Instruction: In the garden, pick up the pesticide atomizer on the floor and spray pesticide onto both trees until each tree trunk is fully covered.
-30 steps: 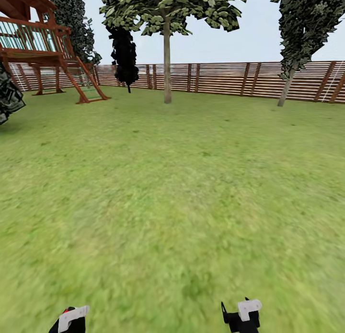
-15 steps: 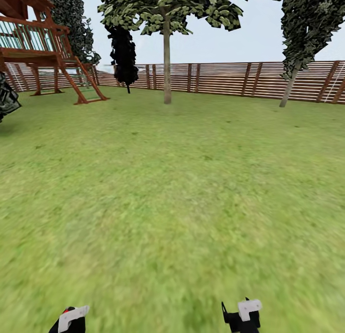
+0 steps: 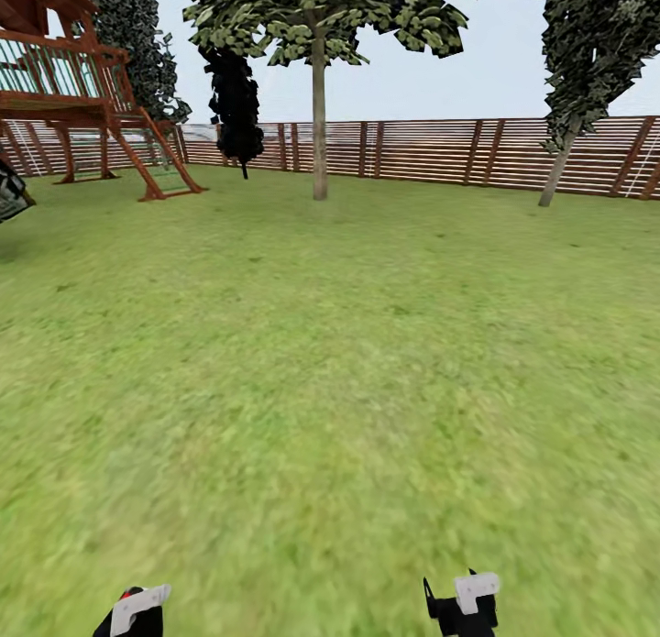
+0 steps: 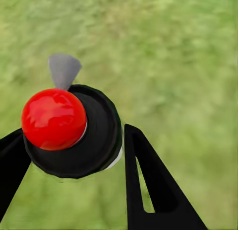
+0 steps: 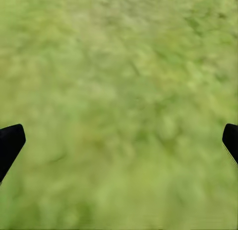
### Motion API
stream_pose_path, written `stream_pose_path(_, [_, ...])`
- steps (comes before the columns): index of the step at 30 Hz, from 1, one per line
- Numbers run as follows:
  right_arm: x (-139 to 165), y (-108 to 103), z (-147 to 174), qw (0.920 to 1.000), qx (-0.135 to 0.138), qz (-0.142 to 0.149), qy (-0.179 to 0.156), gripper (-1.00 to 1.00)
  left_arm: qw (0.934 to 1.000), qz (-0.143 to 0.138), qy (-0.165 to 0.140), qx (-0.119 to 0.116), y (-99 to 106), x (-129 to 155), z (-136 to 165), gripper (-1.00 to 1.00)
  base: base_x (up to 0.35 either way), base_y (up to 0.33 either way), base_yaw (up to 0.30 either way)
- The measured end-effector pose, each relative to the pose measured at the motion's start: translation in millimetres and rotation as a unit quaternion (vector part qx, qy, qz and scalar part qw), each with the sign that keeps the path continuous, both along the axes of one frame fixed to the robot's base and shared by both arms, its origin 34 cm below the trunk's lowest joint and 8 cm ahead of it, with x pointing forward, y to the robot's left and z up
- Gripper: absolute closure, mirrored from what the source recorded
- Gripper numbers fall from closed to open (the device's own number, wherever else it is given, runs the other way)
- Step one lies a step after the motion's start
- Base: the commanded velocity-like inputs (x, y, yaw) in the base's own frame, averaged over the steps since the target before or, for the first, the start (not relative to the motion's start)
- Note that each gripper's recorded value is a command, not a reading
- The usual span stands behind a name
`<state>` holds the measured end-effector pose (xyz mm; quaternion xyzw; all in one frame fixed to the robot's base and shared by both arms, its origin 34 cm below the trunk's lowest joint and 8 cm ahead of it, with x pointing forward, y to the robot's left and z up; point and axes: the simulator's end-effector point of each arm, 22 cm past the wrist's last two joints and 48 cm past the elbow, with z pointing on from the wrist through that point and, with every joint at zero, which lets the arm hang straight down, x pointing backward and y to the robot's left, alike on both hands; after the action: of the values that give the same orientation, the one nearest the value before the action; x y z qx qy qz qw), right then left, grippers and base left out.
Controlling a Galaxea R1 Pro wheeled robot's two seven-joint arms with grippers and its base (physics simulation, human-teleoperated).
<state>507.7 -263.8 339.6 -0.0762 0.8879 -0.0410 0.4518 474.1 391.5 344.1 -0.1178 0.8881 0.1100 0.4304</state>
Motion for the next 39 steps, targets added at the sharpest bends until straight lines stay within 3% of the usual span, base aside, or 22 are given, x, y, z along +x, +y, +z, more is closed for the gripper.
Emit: stream_pose_path(39, [0.0,0.9,0.0,1.0,0.0,0.001,0.0,-1.0,1.0,-0.001,-0.002,0.0,0.3,1.0,0.8,1.0,0.34,0.0,0.0])
